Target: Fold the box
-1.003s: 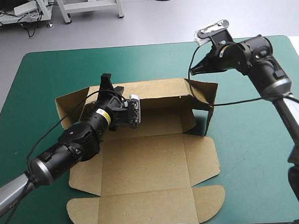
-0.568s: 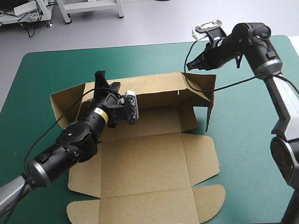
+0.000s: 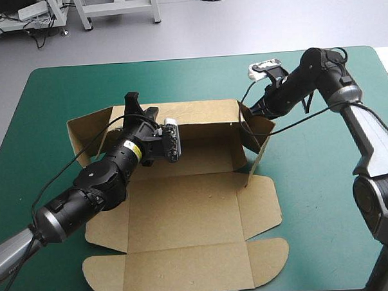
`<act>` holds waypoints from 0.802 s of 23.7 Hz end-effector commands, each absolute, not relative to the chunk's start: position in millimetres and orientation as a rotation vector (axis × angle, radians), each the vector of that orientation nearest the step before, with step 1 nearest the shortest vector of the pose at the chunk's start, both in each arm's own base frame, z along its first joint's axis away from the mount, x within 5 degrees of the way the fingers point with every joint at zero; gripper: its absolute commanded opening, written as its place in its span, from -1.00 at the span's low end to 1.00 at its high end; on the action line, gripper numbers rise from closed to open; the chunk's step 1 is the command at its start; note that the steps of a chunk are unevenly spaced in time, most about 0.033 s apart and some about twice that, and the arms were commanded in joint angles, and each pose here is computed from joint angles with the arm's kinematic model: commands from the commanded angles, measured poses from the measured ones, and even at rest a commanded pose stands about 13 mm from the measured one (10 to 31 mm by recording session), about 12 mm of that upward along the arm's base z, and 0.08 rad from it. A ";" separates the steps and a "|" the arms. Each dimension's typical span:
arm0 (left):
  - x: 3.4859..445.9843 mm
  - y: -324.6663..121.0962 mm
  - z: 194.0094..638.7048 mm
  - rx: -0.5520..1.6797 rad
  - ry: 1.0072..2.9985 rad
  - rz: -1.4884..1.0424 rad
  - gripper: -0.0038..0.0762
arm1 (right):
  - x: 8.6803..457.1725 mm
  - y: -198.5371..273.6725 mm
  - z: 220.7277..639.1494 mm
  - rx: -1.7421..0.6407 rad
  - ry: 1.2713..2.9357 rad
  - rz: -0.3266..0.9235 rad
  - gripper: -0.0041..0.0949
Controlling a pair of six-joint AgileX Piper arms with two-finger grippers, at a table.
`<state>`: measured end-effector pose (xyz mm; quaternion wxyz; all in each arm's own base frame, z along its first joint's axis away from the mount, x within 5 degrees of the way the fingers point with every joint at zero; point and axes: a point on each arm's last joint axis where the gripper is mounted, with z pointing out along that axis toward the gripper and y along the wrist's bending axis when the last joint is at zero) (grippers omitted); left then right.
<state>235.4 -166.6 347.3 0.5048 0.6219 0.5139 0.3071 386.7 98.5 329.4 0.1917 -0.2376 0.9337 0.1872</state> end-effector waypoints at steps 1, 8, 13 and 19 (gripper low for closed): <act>231.3 -164.9 367.3 1.451 1.183 0.756 -0.93 | 362.9 98.1 359.5 -0.735 2.522 0.579 -0.95; 238.5 -171.3 355.3 1.493 1.199 0.759 -0.93 | 331.7 97.8 352.5 -0.858 2.482 0.633 -0.95; 239.8 -172.2 349.0 1.522 1.198 0.771 -0.93 | 326.9 99.7 328.8 -0.841 2.476 0.683 -0.95; 236.8 -169.0 328.6 1.644 1.161 0.830 -0.93 | 319.5 102.9 317.1 -0.863 2.398 0.734 -0.95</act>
